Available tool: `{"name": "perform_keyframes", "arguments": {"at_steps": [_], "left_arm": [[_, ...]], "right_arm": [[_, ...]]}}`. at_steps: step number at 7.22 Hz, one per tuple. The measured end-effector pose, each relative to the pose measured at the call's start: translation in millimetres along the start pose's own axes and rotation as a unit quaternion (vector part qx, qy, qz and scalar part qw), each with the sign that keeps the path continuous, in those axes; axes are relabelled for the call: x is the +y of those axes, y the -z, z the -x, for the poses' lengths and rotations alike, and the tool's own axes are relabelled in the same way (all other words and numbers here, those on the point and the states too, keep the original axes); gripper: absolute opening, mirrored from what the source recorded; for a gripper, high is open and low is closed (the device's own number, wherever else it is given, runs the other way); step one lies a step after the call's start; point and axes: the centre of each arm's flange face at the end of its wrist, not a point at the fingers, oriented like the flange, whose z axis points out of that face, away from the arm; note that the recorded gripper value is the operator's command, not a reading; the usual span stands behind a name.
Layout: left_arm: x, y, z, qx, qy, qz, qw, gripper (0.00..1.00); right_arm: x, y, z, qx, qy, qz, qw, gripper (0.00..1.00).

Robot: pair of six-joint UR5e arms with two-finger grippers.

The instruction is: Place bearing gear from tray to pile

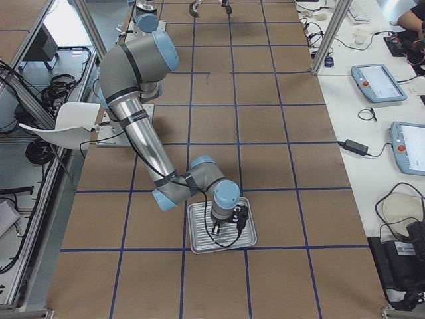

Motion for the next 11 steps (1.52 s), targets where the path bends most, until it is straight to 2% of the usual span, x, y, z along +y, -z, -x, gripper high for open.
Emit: {"name": "perform_keyframes", "arguments": {"at_steps": [2,3,4,6,7,9,10,11], "left_arm": [[10,-39,50,0.022,0.021,0.001,0.9995,0.00],[11,-55,60,0.032,0.028,0.000,0.9991,0.51],[12,-64,67,0.039,0.024,0.002,0.9989,0.66],[15,-67,78,0.043,0.013,0.001,0.9990,0.70],[17,-58,79,0.039,0.015,-0.004,0.9991,0.72],[16,-15,68,0.028,0.024,-0.018,0.9992,0.72],[12,17,60,0.026,0.022,-0.026,0.9991,0.73],[7,47,50,0.021,0.017,-0.035,0.9990,0.73]], "right_arm": [[1,6,1,-0.003,-0.001,0.001,1.0000,0.00],[2,12,2,-0.007,-0.004,0.004,1.0000,0.00],[4,25,7,-0.012,-0.013,0.006,0.9998,0.00],[-9,73,64,-0.027,-0.031,0.001,0.9992,0.00],[-24,106,132,-0.033,-0.032,0.003,0.9989,0.00],[-41,153,306,-0.030,-0.020,0.006,0.9993,0.00],[-37,163,398,-0.041,-0.022,0.009,0.9989,0.00],[-22,166,491,-0.065,-0.040,0.016,0.9969,0.00]]}}
